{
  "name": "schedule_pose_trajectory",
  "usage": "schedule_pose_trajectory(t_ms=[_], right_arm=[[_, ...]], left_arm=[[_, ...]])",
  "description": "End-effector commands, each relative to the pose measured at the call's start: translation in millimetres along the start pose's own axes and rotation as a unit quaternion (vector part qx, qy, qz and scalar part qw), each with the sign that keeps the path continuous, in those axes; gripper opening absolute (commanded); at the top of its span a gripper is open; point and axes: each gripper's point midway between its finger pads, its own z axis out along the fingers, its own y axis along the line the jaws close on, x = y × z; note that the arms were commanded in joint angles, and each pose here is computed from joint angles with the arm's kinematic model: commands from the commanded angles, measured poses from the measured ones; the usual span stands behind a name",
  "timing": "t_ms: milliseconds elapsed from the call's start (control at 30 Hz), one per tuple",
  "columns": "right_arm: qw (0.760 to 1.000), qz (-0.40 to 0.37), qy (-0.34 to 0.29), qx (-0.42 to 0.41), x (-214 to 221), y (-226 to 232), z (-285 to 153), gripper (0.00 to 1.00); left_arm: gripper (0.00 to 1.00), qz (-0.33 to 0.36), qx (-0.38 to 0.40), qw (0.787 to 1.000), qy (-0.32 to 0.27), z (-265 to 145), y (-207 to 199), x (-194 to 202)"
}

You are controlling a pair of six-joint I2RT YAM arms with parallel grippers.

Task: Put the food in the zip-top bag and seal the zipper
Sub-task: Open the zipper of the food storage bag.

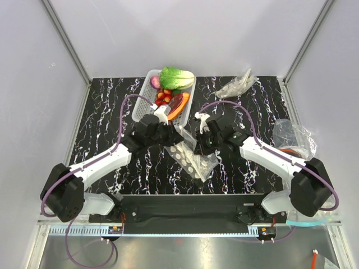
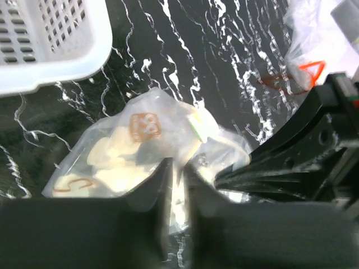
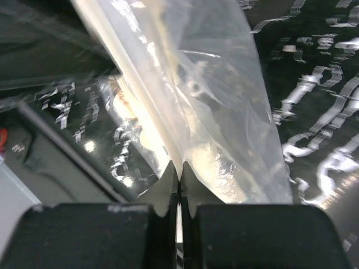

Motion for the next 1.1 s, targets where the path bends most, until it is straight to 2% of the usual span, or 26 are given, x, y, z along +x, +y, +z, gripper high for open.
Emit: schedule_pose_trajectory(t_ms=[0, 100, 133, 333, 400, 500, 633, 700, 833, 900, 1067], right_arm=[[0.995, 0.004, -0.069, 0.070, -35.8, -9.8, -31.5, 0.00], [0.993, 0.015, -0.093, 0.068, -47.8, -3.4, -48.6, 0.00], [0.994, 0.016, -0.096, 0.052, -50.2, 3.8, -50.6, 0.00], [0.980, 0.129, -0.152, 0.013, -64.4, 18.6, -51.0, 0.00], [0.974, 0.135, -0.182, -0.009, -74.3, 25.2, -54.4, 0.00], [0.971, 0.139, -0.194, -0.016, -78.3, 27.9, -58.5, 0.00], [0.968, 0.140, -0.209, 0.016, -85.3, 20.5, -72.7, 0.00], [0.968, 0.139, -0.206, 0.034, -83.4, 15.8, -78.2, 0.00], [0.967, 0.132, -0.214, 0.032, -90.5, 20.5, -89.6, 0.00], [0.967, 0.130, -0.217, 0.022, -93.9, 25.4, -93.6, 0.00], [0.966, 0.130, -0.222, -0.015, -100.3, 41.9, -103.5, 0.00]], left_arm=[[0.40, 0.014, 0.001, 0.999, -0.050, -4.4, -10.2, -38.5], [0.88, 0.013, 0.030, 0.998, -0.048, -8.3, -20.3, -37.7], [0.92, 0.017, 0.068, 0.996, -0.056, -11.2, -34.5, -40.9], [0.94, -0.009, 0.153, 0.985, -0.074, -14.0, -55.1, -32.8], [0.94, -0.021, 0.158, 0.984, -0.075, -13.2, -51.4, -25.2], [0.93, -0.026, 0.157, 0.983, -0.089, -13.4, -46.7, -23.7], [0.99, -0.032, 0.125, 0.982, -0.139, -30.1, -29.3, -24.9], [0.99, -0.038, 0.136, 0.976, -0.168, -42.4, -27.7, -23.2], [0.99, -0.042, 0.108, 0.973, -0.198, -57.5, -6.5, -12.3], [0.99, -0.040, 0.111, 0.972, -0.202, -58.0, -2.3, -7.5], [0.99, -0.009, 0.157, 0.969, -0.188, -55.6, -22.2, -10.9]])
